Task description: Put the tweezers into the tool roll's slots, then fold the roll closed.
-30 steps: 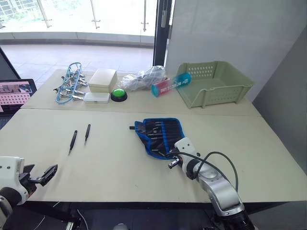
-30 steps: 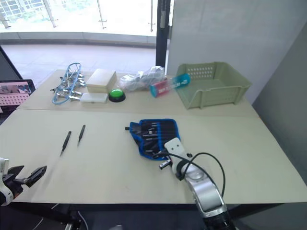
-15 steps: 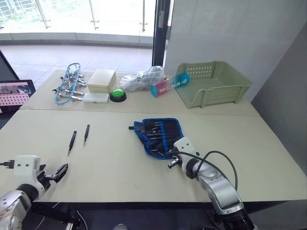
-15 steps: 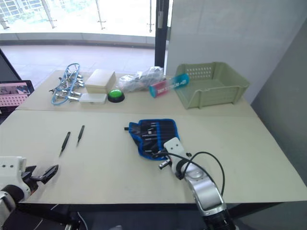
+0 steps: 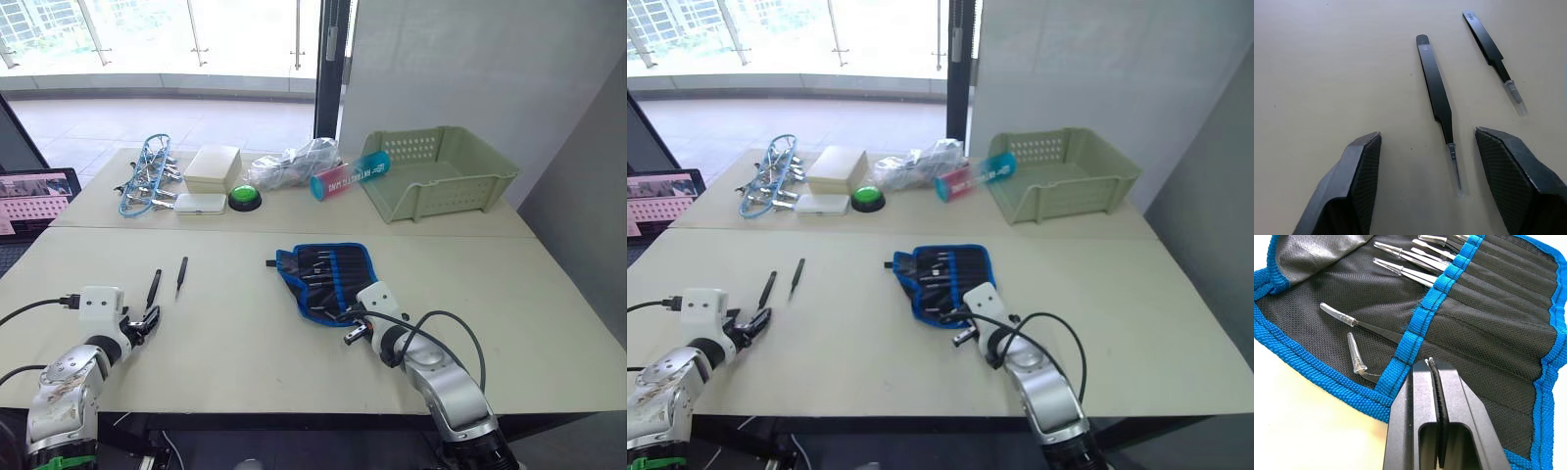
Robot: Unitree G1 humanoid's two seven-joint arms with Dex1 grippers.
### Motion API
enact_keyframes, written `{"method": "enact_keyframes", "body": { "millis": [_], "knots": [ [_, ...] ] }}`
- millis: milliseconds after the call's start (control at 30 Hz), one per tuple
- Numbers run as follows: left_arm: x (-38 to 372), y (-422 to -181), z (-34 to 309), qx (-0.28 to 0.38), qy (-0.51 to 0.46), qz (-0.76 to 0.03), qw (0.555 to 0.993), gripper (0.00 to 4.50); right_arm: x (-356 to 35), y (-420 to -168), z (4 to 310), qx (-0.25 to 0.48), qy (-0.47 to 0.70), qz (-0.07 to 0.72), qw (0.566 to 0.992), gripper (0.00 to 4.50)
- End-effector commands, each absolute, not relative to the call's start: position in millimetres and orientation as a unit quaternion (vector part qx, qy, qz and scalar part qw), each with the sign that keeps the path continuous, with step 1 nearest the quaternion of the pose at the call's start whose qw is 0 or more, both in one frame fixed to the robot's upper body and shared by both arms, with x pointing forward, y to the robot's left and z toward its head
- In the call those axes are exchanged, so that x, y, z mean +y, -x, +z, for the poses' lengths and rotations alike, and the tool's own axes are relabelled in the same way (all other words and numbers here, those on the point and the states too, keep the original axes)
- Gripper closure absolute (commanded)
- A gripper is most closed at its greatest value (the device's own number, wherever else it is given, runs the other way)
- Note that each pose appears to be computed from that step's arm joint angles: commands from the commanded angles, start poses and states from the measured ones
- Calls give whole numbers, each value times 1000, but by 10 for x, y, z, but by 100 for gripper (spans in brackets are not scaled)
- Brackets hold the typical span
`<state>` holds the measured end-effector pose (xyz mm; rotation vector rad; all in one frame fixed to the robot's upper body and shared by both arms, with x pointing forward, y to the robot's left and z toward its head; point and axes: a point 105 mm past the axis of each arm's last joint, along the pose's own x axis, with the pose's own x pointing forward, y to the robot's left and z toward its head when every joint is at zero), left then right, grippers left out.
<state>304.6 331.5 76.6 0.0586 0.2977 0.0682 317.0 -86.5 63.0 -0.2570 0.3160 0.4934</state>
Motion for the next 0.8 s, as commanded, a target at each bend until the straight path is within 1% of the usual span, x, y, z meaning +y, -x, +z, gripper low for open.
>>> {"method": "enact_keyframes", "body": {
  "millis": [33, 167, 200, 367, 467, 500, 567, 633, 733, 800],
  "knots": [
    [3233, -3074, 629, 168, -21, 22, 985, 276, -1056, -3021, 125, 262, 128, 217, 932, 450],
    [3283, -3096, 661, 163, -16, 32, 986, 406, -1060, -3029, 134, 260, 129, 215, 932, 450],
    [3299, -3100, 677, 161, -17, 33, 986, 445, -1059, -3032, 134, 260, 129, 215, 932, 450],
    [3389, -3171, 930, 119, -11, 43, 992, 445, -1047, -3033, 130, 260, 128, 216, 933, 450],
    [3406, -3259, 1185, 81, -12, 35, 996, 445, -1035, -3030, 127, 259, 127, 217, 933, 450],
    [3372, -3301, 1280, 70, -21, 21, 997, 445, -1029, -3032, 127, 259, 126, 217, 933, 450],
    [3187, -3435, 1520, 43, -41, -28, 998, 445, -1021, -3038, 130, 258, 126, 217, 933, 450],
    [2879, -3600, 1739, 23, -57, -97, 993, 445, -1017, -3052, 138, 257, 125, 216, 934, 450],
    [2329, -3819, 1874, 22, -79, -209, 975, 445, -1017, -3069, 140, 256, 125, 215, 934, 450],
    [2045, -3939, 1915, 22, -78, -261, 962, 445, -1010, -3076, 138, 256, 126, 215, 934, 450]
  ]
}}
